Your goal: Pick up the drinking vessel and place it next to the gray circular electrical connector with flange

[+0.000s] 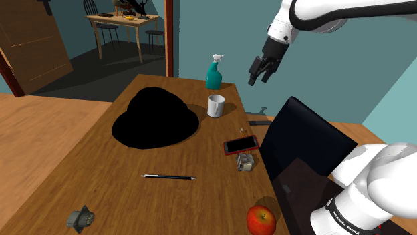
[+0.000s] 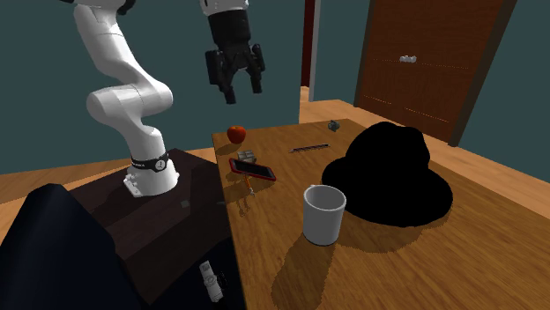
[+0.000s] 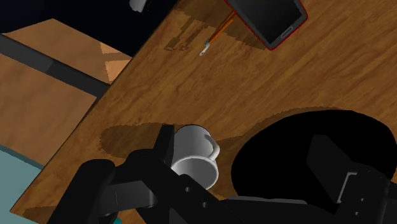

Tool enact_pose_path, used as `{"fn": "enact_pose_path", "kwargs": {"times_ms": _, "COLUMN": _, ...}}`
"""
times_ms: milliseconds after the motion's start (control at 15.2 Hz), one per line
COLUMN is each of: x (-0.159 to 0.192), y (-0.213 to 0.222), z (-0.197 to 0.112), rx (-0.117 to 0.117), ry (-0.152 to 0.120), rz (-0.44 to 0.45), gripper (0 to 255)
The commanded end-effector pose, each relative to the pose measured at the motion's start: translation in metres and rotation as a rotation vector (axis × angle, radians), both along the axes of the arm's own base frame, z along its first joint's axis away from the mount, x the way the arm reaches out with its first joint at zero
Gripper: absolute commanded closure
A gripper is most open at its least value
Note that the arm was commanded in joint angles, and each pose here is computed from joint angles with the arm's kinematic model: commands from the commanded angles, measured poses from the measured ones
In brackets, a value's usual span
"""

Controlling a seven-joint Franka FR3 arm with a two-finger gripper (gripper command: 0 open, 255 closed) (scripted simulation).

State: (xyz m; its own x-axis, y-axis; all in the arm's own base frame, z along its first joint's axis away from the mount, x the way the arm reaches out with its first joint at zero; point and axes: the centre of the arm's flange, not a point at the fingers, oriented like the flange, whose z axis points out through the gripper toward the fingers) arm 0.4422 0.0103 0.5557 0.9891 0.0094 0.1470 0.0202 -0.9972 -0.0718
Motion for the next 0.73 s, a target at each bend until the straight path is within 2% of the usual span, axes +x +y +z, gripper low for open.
{"fn": "enact_pose_path", "kwargs": {"times_ms": 0, "x": 0.019, "y": -0.007, "z": -0.017, "rx": 0.000, "ry": 0.006, "rz": 0.001, "gripper": 0}}
{"fn": "enact_pose_path", "kwargs": {"times_ms": 660, "x": 0.127, "y": -0.032, "z": -0.095, "rx": 0.001, "ry": 0.038, "rz": 0.007, "gripper": 0}}
